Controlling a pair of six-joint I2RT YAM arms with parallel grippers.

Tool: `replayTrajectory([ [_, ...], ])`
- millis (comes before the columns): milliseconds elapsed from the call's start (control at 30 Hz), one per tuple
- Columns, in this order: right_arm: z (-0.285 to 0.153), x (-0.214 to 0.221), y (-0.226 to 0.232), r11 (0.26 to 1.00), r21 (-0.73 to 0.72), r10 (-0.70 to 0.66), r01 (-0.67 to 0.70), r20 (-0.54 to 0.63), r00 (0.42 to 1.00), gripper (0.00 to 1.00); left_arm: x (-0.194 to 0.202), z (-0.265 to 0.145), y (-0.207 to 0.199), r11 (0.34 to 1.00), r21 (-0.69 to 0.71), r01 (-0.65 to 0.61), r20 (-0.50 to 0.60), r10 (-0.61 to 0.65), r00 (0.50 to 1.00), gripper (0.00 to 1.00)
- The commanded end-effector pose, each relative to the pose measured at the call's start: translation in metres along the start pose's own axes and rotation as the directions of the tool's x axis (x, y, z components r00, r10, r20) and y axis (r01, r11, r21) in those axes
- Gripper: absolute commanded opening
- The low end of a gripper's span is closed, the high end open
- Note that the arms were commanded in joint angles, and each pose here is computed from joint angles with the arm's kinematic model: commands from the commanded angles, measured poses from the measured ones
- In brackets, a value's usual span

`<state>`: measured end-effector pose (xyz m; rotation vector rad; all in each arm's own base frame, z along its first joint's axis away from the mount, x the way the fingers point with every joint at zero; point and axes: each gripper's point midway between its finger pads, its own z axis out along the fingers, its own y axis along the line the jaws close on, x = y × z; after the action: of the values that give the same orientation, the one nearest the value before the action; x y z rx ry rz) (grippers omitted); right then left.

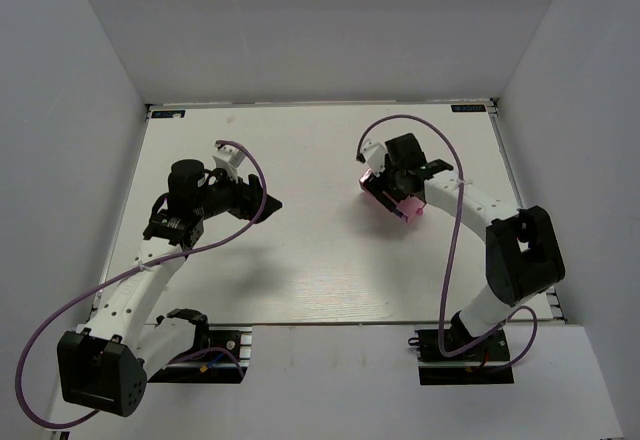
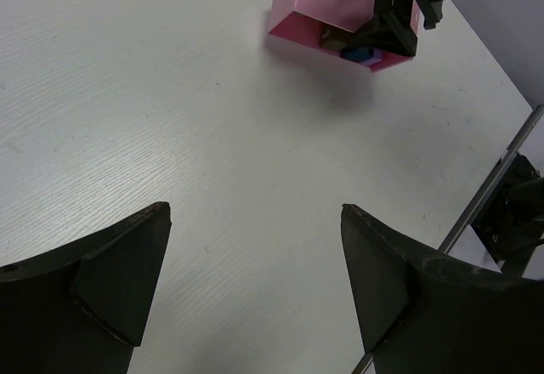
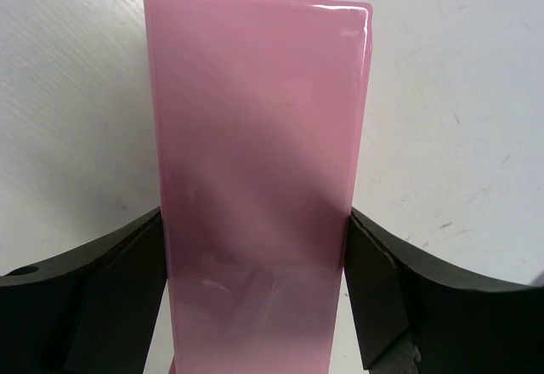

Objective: Build the wood block tower

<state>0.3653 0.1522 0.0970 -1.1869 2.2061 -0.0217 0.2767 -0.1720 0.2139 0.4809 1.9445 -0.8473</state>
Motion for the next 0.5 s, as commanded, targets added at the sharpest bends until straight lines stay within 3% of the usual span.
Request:
replayTrajectory([
  [0, -0.011, -0.025, -0.024, 0.98, 0.197, -0.02, 0.008, 0.062, 0.998, 0.0, -0.013, -0.005, -0.01, 0.999, 0.029, -0.038, 0.041, 0.037, 0.998, 0.91],
  [267, -0.012, -0.044, -0.031, 0.887, 0.452, -0.146, 0.092, 0.086, 0.985, 0.0, -0.013, -0.005, -0.01, 0.999, 0.029, -0.038, 0.041, 0.037, 0.998, 0.91],
  [467, -0.02, -0.054, -0.03, 0.827, 0.549, -0.213, 0.124, 0.101, 0.972, 0.0, -0.013, -0.005, -0.01, 0.999, 0.029, -0.038, 0.041, 0.037, 0.998, 0.91],
])
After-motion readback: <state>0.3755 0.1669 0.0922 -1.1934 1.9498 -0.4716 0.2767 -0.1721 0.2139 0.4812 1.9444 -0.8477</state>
